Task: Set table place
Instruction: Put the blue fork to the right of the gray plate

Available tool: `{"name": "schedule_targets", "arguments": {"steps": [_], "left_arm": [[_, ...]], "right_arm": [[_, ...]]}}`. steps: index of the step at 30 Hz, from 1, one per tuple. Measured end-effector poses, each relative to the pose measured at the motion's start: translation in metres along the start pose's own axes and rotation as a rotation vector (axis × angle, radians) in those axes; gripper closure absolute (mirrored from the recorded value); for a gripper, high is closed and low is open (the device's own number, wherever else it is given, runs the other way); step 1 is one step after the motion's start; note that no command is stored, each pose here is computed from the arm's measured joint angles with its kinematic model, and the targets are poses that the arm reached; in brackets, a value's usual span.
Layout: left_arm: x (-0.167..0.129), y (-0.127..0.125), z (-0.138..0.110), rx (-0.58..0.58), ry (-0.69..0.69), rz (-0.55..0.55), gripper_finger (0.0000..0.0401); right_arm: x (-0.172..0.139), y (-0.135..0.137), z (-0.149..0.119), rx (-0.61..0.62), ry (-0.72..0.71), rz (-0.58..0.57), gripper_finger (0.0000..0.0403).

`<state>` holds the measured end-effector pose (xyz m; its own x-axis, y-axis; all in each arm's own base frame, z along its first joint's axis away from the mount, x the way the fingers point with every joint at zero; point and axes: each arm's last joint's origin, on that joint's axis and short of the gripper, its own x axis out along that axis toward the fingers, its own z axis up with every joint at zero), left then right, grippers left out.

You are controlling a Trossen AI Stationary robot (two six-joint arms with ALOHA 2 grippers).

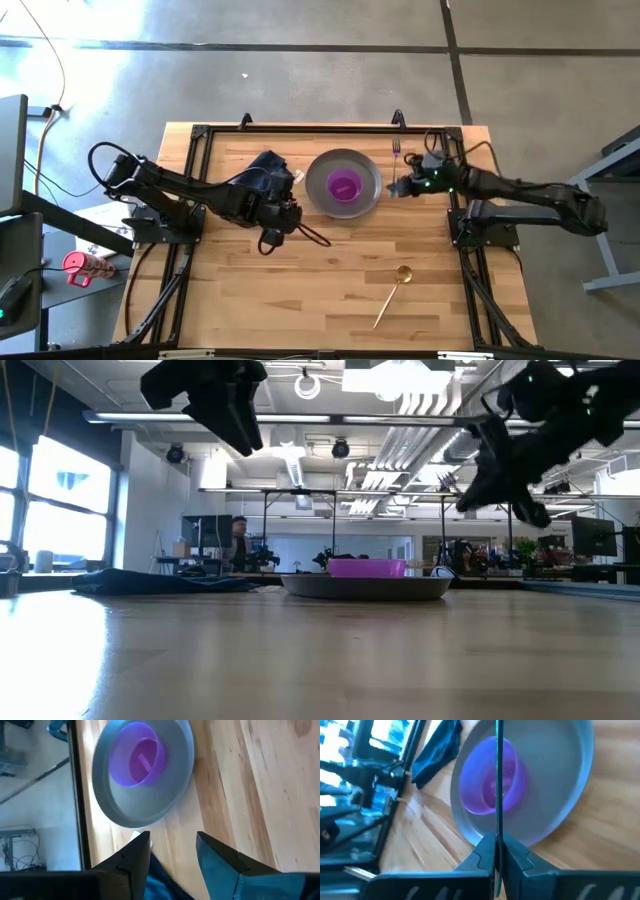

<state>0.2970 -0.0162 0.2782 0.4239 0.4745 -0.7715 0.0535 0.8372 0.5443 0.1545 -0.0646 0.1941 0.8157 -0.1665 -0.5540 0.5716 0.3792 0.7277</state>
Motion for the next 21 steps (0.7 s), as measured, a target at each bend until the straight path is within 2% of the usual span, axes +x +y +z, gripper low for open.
{"name": "schedule_targets", "arguments": {"steps": [3,8,21], "left_arm": [[0.0,0.0,0.0,-0.001,0.003,-0.002,0.0255],[0.0,0.0,0.0,-0.002,0.001,-0.005,0.0255],[0.0,0.001,0.004,-0.025,-0.033,0.007,0.0255]], "right_arm": [[0.008,-0.024,-0.015,0.078,0.033,-0.06,0.0403],[0.013,-0.044,-0.029,0.149,0.061,-0.128,0.0403],[0.028,-0.065,-0.033,0.206,0.082,-0.276,0.0403]]}}
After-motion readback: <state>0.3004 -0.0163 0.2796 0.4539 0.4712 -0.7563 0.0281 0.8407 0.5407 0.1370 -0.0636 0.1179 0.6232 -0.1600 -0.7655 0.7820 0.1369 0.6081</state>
